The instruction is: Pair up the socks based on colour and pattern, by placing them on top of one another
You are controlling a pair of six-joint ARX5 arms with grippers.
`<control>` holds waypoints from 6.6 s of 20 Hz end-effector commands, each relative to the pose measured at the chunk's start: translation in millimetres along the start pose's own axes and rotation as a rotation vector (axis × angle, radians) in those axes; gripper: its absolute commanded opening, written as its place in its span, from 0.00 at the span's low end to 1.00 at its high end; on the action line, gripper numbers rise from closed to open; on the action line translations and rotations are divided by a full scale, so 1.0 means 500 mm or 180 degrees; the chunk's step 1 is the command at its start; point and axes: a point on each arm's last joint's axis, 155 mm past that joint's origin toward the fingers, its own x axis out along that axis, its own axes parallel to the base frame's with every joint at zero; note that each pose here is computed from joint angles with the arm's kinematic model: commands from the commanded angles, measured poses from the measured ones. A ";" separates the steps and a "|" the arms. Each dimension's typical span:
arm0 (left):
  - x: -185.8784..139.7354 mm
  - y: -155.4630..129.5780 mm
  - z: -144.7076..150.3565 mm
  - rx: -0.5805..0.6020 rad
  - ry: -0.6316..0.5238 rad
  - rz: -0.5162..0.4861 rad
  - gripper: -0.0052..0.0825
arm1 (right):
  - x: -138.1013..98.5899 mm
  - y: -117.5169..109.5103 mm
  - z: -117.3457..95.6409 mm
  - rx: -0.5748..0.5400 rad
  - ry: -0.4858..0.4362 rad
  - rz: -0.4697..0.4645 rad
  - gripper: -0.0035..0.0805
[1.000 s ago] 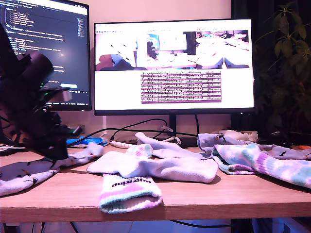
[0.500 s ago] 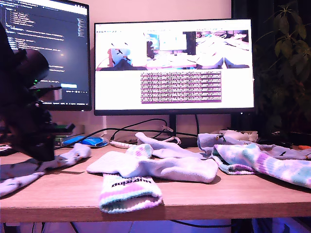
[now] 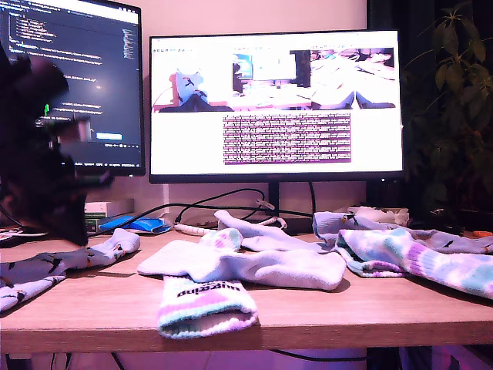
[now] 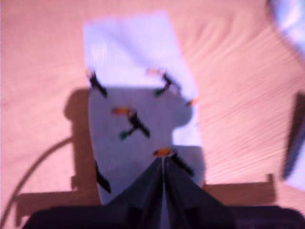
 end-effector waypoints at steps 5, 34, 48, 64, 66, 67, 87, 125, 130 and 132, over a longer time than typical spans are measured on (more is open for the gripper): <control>-0.012 0.009 -0.086 -0.0088 0.0489 0.0010 0.03 | -0.002 0.001 0.013 -0.0015 -0.0044 0.0008 0.03; 0.011 -0.151 -0.169 0.0296 0.0965 -0.0446 0.03 | -0.002 0.002 0.013 -0.0014 -0.0045 0.0011 0.03; 0.009 -0.079 0.005 0.0357 0.0072 0.0054 0.03 | -0.002 0.003 0.013 0.0008 -0.0043 0.0023 0.03; 0.115 -0.071 -0.013 0.0254 0.0024 -0.0101 0.03 | -0.002 0.003 0.021 0.0011 -0.0097 0.0025 0.03; 0.116 -0.079 -0.002 0.0279 -0.0051 -0.0127 0.03 | -0.002 0.008 0.032 0.0022 -0.0161 0.0064 0.03; 0.115 -0.093 0.004 0.0290 -0.0089 -0.0226 0.03 | -0.003 0.014 0.036 0.0050 -0.0187 0.0121 0.03; -0.095 -0.336 0.205 0.1146 -0.1406 -0.1514 0.03 | -0.024 0.046 0.071 0.0932 -0.0064 0.0412 0.03; 0.188 -0.566 0.223 -0.0344 0.0113 -0.2131 0.50 | -0.013 0.092 0.096 0.0606 0.0352 0.0774 0.03; 0.180 -0.578 0.226 -0.0379 0.0127 -0.2212 0.45 | -0.013 0.092 0.100 0.0603 0.0331 0.0776 0.03; 0.171 -0.596 0.227 -0.0350 0.0122 -0.2270 0.44 | -0.012 0.092 0.102 0.0601 0.0313 0.0778 0.03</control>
